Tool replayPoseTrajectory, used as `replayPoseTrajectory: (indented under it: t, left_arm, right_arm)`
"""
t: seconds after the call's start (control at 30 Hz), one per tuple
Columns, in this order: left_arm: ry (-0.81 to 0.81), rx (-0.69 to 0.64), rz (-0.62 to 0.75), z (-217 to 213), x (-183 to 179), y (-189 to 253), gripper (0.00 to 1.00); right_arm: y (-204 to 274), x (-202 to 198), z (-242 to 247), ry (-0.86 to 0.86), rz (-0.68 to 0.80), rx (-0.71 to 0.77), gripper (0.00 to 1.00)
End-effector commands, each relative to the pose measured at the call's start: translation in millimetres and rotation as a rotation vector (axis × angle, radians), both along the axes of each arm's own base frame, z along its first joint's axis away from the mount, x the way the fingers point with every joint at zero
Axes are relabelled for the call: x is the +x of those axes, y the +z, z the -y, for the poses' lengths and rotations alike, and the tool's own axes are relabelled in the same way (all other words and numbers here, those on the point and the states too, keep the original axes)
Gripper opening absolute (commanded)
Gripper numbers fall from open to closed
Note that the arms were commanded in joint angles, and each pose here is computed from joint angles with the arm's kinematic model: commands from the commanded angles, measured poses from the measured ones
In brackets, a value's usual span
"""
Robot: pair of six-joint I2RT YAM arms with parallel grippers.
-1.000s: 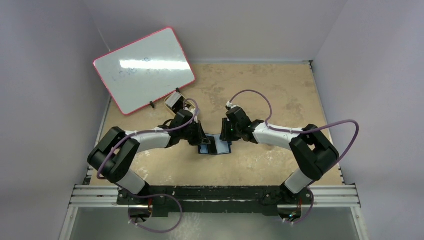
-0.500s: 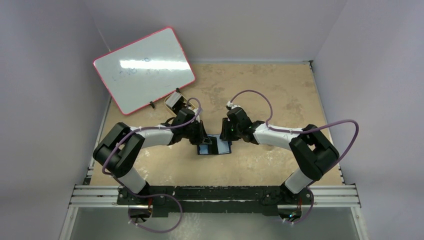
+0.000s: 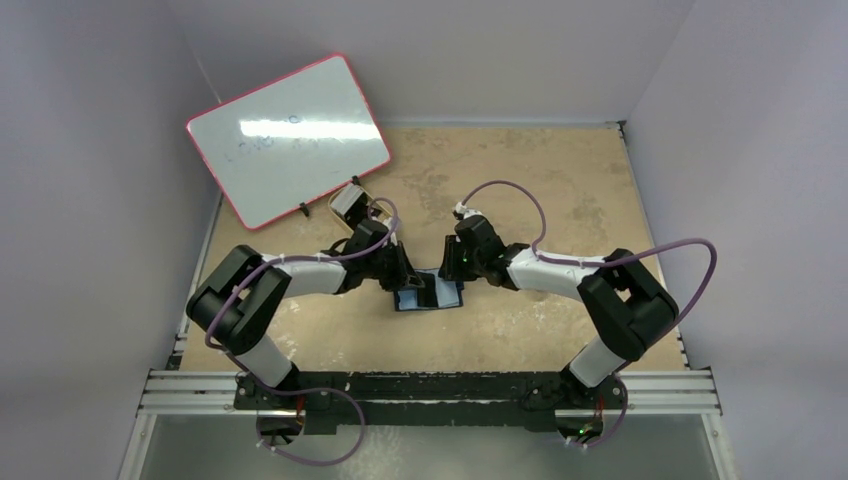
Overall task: Put the credit cards into the card holder
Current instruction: Insert the credit card into the card holder.
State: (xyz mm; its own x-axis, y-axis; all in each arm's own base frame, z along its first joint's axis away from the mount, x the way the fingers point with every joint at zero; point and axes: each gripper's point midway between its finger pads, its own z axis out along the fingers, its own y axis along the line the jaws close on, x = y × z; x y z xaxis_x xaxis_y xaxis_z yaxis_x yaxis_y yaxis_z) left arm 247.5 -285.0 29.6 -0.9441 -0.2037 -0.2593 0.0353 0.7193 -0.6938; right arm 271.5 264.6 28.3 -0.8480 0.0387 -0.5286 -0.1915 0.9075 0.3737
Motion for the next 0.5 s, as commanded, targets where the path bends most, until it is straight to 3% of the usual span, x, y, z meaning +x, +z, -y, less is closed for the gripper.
replayPoseTrajectory:
  t: [0.0,0.2,0.47]
  left_arm:
    - [0.125,0.079,0.000,-18.9,3.8,-15.2,0.00]
    - [0.171,0.109,-0.008,-28.8,1.9,-14.7,0.00]
    - [0.154,0.026,-0.021,-12.7,1.5,-16.9,0.00]
  right_arm:
    - [-37.0,-30.3,25.2,-0.005,-0.133,-0.102,0.34]
    - [-39.7,-32.4,25.1,-0.007,-0.140,-0.094,0.34]
    - [-38.4,-31.1,23.3,-0.005,-0.135,-0.087,0.34]
